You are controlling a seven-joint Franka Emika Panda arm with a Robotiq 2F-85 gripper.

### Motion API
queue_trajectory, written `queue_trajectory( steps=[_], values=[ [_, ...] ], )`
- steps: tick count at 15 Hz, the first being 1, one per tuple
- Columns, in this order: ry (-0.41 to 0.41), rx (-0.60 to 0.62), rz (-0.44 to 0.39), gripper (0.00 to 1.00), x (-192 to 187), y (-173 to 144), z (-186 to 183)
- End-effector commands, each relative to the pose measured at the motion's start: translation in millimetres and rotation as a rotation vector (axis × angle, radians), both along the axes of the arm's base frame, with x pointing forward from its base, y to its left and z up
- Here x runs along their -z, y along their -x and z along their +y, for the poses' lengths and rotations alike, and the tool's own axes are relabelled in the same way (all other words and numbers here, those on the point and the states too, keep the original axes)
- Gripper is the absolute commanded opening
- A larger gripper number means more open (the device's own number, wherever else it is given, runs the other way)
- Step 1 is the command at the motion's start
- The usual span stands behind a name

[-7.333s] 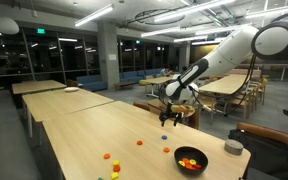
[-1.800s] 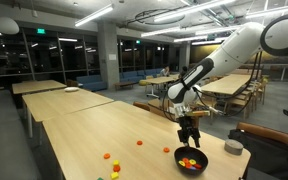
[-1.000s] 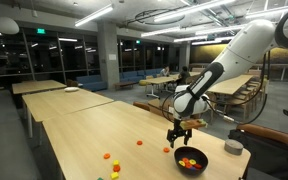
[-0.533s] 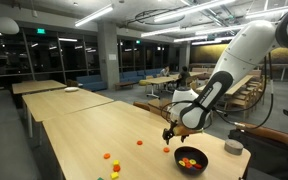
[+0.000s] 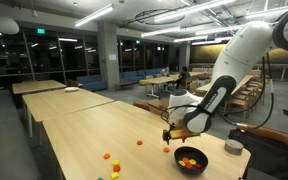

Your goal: Pick up some of the objects from the table and put them in the bowl

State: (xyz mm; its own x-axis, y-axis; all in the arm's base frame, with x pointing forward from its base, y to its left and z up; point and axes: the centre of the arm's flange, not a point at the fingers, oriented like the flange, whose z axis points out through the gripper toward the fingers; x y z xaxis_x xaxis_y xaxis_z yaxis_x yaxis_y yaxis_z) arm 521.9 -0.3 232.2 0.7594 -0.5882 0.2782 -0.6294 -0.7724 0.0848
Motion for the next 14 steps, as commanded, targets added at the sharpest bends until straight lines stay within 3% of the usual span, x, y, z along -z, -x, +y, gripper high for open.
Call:
queue_trajectory(
  steps=[1, 9, 14],
  values=[
    [-0.031, 0.012, -0.001, 1.0, 9.2, -14.3, 10.6],
    [-0.109, 0.061, -0.008, 1.0, 26.6, -32.9, -8.3],
    [-0.133, 0.064, -0.008, 1.0, 15.3, -42.7, -28.7]
  ],
)
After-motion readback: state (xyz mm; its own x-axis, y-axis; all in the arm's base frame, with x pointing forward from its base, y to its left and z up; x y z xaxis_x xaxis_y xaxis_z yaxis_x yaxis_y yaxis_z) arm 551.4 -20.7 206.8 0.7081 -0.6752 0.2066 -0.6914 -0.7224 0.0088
